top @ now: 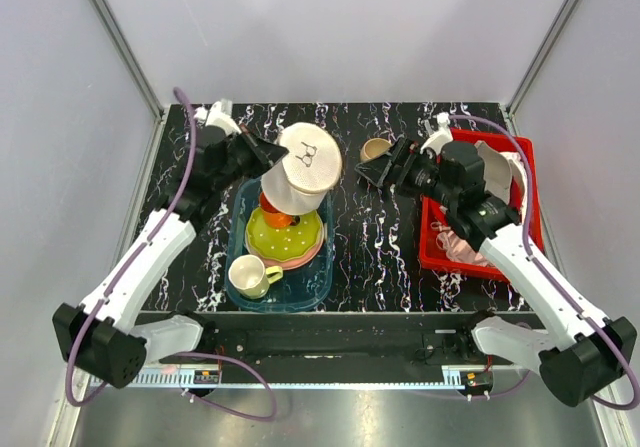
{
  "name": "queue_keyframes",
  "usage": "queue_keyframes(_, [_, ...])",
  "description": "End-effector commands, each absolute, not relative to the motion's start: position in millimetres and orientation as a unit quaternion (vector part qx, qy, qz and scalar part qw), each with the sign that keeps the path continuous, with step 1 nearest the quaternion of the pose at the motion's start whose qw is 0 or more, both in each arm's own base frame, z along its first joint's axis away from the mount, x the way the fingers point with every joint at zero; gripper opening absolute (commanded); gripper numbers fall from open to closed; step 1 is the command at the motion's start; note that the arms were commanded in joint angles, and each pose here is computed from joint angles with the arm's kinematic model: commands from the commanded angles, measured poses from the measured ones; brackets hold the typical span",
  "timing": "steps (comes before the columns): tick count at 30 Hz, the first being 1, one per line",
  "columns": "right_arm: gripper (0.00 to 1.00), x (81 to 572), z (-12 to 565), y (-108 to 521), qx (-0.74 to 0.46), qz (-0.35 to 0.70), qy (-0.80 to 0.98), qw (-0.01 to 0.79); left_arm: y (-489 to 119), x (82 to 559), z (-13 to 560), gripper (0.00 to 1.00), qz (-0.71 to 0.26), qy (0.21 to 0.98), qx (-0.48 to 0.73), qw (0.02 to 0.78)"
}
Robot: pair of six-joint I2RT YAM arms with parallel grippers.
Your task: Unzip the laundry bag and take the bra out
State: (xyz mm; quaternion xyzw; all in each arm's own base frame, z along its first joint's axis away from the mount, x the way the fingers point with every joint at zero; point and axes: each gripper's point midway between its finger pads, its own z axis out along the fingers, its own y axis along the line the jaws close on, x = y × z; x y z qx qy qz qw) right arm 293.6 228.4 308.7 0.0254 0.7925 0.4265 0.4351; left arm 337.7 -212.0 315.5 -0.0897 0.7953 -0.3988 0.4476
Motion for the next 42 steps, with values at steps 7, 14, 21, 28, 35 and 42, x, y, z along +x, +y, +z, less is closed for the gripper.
queue_keyframes(7, [0.91,294.1,317.3,305.3,0.103,0.577,0.739,0.333,-176.6,342.3,373.1,0.0,-0.456,0.677,-0.267,0.513])
queue_keyframes(14, [0.85,308.2,314.3,337.4,0.149,0.644,0.697,0.279,-168.4,335.3,371.3,0.0,-0.447,0.674,-0.272,0.521])
queue_keyframes(21, [0.58,310.3,315.3,351.1,0.144,0.647,0.699,0.27,-171.7,325.5,371.5,0.0,-0.443,0.687,-0.232,0.528])
queue_keyframes(28, [0.18,323.2,311.6,363.4,0.129,0.649,0.698,0.274,-177.8,314.7,365.2,0.0,-0.453,0.696,-0.206,0.518])
queue_keyframes(35, [0.0,324.3,320.9,359.0,0.06,0.654,0.699,0.283,-149.4,309.1,353.0,0.69,-0.385,0.738,-0.182,0.524])
queue_keyframes(42, [0.0,325.1,331.0,326.1,-0.037,0.662,0.701,0.263,-99.2,305.4,378.9,0.92,-0.318,0.758,-0.123,0.556])
